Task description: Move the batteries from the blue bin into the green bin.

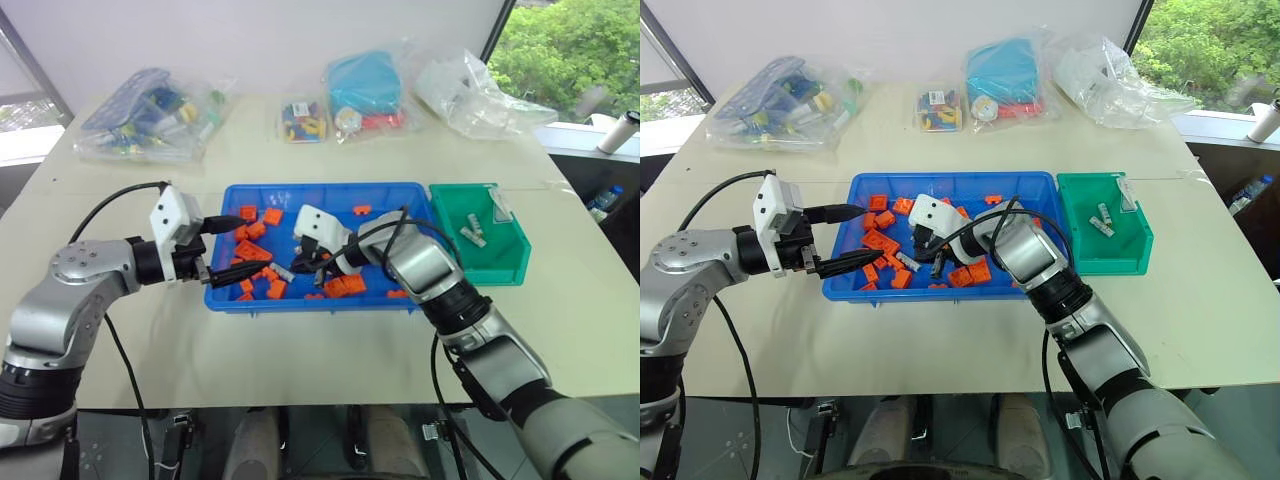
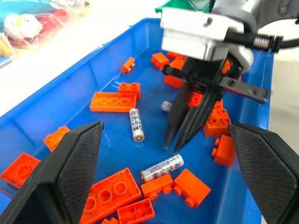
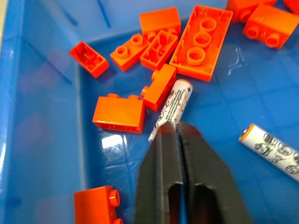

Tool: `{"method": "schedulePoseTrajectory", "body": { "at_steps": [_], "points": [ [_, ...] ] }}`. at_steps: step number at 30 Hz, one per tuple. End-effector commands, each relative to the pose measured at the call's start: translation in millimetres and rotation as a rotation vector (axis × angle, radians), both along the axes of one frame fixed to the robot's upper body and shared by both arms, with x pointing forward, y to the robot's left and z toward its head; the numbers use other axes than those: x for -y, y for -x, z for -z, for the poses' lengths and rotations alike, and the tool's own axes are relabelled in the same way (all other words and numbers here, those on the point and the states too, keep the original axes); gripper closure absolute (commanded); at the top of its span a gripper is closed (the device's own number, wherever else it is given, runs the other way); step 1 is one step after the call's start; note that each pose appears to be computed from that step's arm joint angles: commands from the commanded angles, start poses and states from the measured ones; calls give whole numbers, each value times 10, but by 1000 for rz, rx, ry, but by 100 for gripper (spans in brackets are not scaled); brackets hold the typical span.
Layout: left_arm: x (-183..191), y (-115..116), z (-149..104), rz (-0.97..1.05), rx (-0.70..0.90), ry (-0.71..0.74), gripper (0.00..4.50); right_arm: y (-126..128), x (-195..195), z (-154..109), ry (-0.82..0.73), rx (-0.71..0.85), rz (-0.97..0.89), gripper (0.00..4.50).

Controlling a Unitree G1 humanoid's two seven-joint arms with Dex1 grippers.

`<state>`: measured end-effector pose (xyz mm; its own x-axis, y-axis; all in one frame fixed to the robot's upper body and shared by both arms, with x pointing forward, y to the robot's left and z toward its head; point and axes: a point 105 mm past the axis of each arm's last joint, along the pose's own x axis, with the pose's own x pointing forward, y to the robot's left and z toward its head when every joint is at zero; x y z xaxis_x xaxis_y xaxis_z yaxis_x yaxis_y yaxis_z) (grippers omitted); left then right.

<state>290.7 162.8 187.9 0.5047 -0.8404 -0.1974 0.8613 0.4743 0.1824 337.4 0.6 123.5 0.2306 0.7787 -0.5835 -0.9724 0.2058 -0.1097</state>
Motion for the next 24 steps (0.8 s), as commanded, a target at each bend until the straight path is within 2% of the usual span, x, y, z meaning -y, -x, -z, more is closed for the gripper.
{"method": "schedulePoseTrajectory", "body": {
  "at_steps": [1, 8, 15, 19, 20, 22, 24],
  "points": [
    [32, 31, -60, 25, 23, -19, 0, 49, -69, -85, -28, 23, -30, 423],
    [6, 41, -8, 26, 13, -35, 0, 52, -93, -80, -37, 14, -9, 423],
    [-8, 40, 1, 21, 18, -39, 0, 44, -126, 40, -16, 10, 8, 423],
    [-32, 38, 5, 17, 20, -43, 0, 31, -164, -3, -38, 18, 16, 423],
    [-38, 33, 5, 15, 21, -44, 0, 26, -170, -9, -39, 23, 17, 374],
    [-42, 24, 4, 13, 23, -44, 0, 12, -176, -1, -33, 35, 23, 304],
    [-42, 16, 1, 13, 26, -44, 0, 3, -177, 20, -29, 35, 28, 304]
  ]
}}
